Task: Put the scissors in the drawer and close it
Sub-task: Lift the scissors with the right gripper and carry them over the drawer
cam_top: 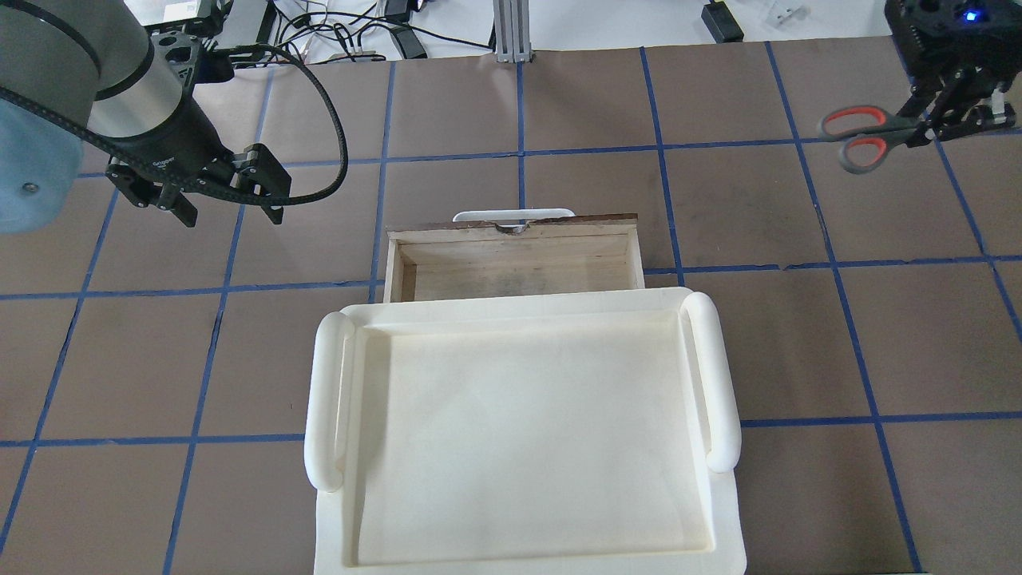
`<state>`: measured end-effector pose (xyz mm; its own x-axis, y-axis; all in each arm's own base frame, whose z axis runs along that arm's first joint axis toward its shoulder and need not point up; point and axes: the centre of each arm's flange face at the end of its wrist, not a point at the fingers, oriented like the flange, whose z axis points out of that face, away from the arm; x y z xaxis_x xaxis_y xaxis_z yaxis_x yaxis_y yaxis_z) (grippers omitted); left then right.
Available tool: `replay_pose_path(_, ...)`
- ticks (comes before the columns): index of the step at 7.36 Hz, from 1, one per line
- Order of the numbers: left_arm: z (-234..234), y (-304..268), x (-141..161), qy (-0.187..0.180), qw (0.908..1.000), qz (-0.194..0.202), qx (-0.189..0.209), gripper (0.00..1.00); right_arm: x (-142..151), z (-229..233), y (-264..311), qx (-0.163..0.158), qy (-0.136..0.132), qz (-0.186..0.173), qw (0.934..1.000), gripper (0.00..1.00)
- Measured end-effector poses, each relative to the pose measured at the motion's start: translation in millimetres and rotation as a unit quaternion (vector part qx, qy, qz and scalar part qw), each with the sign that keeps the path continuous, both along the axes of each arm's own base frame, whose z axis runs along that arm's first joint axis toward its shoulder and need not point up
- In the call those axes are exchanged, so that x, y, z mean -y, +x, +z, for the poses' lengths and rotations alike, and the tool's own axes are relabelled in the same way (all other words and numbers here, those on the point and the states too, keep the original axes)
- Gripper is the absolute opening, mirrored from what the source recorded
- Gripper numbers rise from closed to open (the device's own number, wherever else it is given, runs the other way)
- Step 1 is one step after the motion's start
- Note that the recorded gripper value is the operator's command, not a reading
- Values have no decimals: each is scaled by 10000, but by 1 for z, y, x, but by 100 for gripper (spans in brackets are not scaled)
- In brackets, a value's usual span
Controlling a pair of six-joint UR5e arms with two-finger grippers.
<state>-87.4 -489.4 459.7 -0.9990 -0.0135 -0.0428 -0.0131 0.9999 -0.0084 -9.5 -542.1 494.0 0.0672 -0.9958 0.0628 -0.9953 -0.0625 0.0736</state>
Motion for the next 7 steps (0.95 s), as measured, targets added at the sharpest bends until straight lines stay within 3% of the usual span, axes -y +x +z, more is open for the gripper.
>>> replay_pose_path(4,-1,0,-1,17,10000,-42,1,100,-32,10,192,267,0,-335,9991,0)
replay_pose_path(7,-2,1,-3,53,10000,-38,31,100,-62,-16,303,428,154,-278,9986,0)
